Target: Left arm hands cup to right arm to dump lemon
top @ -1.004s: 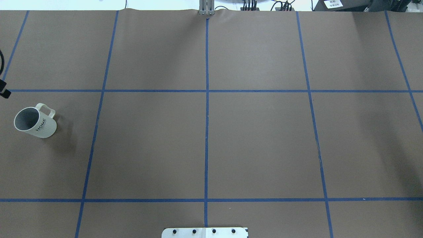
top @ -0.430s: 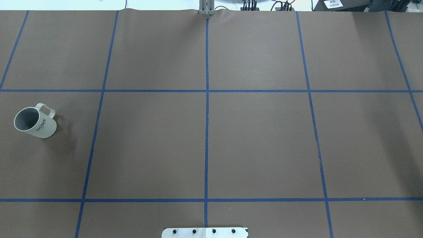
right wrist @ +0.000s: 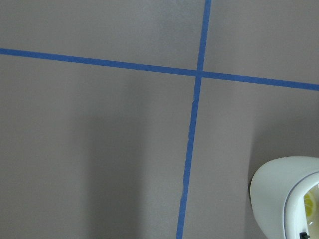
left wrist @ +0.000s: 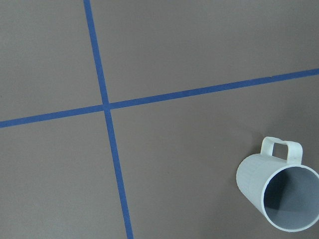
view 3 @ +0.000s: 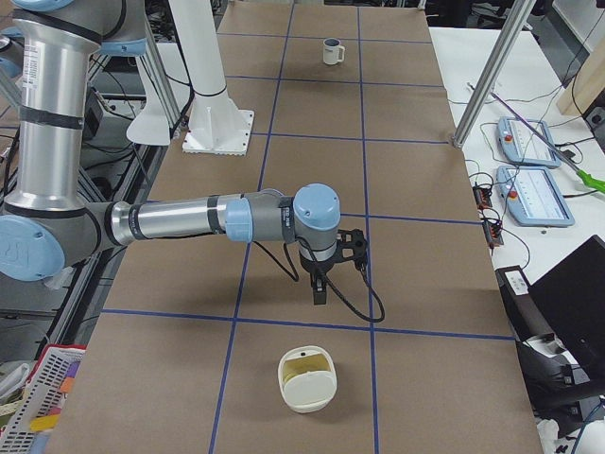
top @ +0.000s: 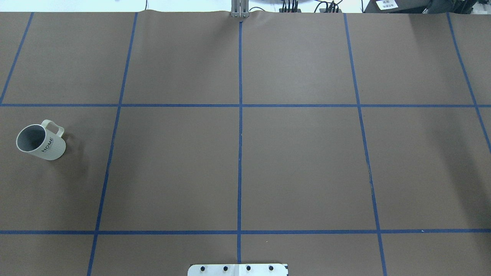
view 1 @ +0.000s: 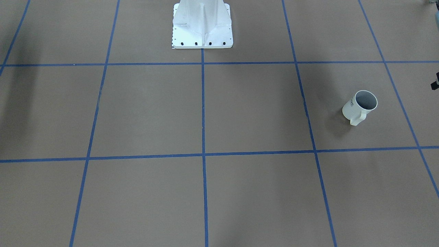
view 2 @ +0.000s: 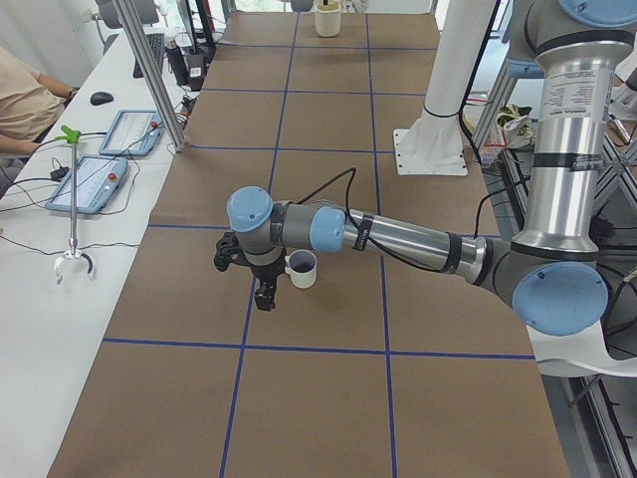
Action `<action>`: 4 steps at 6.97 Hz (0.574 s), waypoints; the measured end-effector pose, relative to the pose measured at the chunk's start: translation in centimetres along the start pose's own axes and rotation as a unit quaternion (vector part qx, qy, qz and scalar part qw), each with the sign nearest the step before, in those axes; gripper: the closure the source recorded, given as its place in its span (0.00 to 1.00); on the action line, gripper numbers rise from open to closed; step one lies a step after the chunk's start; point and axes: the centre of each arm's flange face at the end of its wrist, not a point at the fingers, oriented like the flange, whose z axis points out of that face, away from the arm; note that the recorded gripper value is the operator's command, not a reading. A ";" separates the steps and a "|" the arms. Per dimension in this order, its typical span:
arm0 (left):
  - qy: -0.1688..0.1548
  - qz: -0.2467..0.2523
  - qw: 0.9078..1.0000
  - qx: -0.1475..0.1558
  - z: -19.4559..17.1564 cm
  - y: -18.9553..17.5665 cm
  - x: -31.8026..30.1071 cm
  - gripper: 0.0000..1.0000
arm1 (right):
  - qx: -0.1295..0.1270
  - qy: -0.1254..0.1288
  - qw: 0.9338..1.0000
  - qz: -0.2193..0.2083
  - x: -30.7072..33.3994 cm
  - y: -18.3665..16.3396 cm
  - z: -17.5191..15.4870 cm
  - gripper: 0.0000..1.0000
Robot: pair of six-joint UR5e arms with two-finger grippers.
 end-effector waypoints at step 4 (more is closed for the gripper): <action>-0.001 -0.002 1.000 0.001 0.0 0.2 -0.1 0.00 | -0.001 -0.034 0.999 0.018 -0.6 -0.6 -1.4 0.00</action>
